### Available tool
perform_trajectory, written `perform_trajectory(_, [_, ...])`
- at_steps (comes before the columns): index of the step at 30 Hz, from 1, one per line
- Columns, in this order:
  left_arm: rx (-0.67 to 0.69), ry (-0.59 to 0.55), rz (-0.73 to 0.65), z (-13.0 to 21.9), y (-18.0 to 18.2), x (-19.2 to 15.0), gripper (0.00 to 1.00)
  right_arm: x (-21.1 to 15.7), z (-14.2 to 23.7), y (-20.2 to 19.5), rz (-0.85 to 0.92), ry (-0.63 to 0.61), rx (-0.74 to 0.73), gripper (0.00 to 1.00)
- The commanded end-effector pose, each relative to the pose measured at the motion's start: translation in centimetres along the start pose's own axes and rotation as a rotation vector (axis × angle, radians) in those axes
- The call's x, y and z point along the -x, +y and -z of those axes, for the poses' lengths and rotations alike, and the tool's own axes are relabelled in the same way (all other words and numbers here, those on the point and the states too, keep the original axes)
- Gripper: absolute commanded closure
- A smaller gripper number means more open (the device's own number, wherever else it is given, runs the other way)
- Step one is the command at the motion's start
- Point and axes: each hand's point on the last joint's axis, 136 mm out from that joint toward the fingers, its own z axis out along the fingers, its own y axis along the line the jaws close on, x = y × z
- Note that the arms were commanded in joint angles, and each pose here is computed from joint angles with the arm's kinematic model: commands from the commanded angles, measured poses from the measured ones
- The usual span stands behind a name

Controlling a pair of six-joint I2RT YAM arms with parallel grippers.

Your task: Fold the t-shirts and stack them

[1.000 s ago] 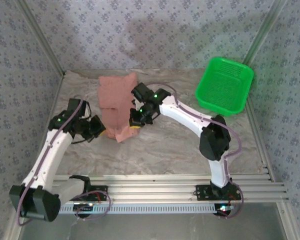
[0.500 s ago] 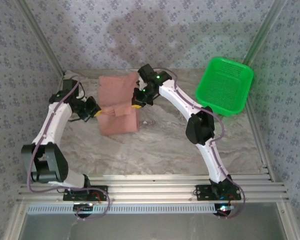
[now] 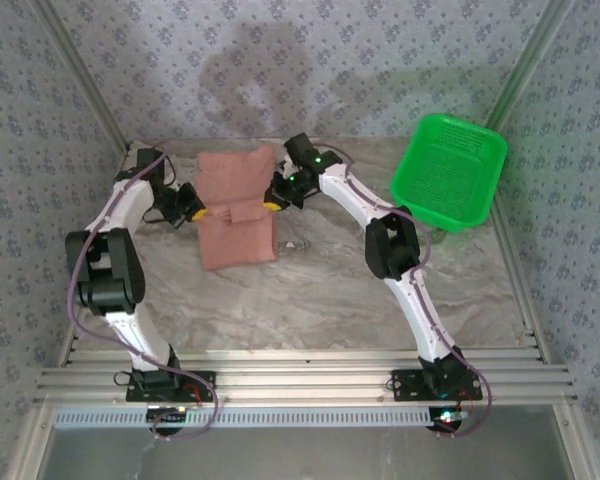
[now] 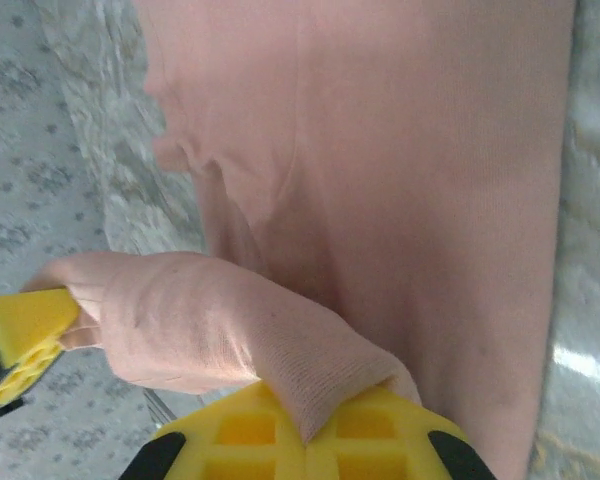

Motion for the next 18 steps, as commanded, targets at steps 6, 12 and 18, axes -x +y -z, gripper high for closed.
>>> perform_trajectory(6, [-0.249, -0.142, 0.011, 1.6, -6.3, 9.4, 0.56, 13.1, 2.5, 3.4, -0.087, -0.300, 0.431, 0.65])
perform_trajectory(12, [-0.322, -0.254, -0.013, 8.8, -9.7, 11.9, 0.47, 11.8, 8.1, 6.2, 0.029, -0.321, 0.388, 0.53])
perform_trajectory(18, [-0.198, -0.153, -0.011, 8.8, -4.7, 4.0, 0.46, 4.1, 8.2, 5.3, 0.027, -0.221, 0.296, 0.61])
